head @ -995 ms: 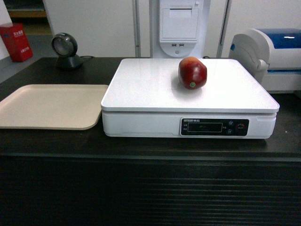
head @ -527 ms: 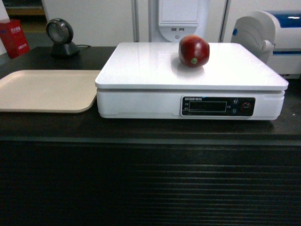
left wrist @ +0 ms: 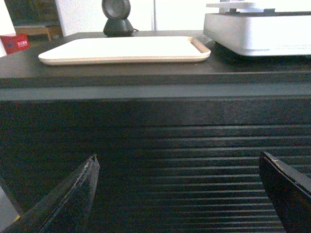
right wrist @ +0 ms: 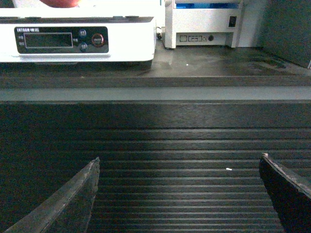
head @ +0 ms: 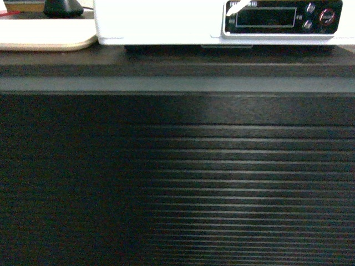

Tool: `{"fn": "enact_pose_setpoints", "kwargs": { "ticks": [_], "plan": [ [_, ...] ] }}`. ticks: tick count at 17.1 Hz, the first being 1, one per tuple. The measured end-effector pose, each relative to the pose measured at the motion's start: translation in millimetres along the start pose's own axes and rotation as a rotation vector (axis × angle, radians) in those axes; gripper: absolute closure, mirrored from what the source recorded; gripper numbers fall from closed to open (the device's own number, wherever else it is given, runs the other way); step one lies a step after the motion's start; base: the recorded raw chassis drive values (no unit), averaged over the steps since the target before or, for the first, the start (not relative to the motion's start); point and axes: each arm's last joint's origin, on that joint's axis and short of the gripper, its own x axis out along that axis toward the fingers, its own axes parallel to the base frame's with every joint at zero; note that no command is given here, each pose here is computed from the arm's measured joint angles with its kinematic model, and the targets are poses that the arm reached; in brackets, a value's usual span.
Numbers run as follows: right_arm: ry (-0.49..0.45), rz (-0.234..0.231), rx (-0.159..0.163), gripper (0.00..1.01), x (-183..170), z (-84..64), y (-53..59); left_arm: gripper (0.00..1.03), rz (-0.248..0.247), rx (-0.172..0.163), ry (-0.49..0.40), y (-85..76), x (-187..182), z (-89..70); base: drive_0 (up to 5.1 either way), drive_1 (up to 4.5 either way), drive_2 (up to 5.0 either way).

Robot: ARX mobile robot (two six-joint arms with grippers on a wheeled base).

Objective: Place dark red mango on scale at checkout

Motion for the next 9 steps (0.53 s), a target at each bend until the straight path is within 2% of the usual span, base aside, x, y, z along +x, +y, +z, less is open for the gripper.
{"fn": "enact_pose_setpoints", "kwargs": {
  "ticks": [9],
  "plan": [
    [0.000,-0.001,0.001,0.03,0.0,0.0,0.0,0.05,-0.001,0.000,0.000,0.0,0.0,0.0,0.0,0.00,0.0]
  ]
}}
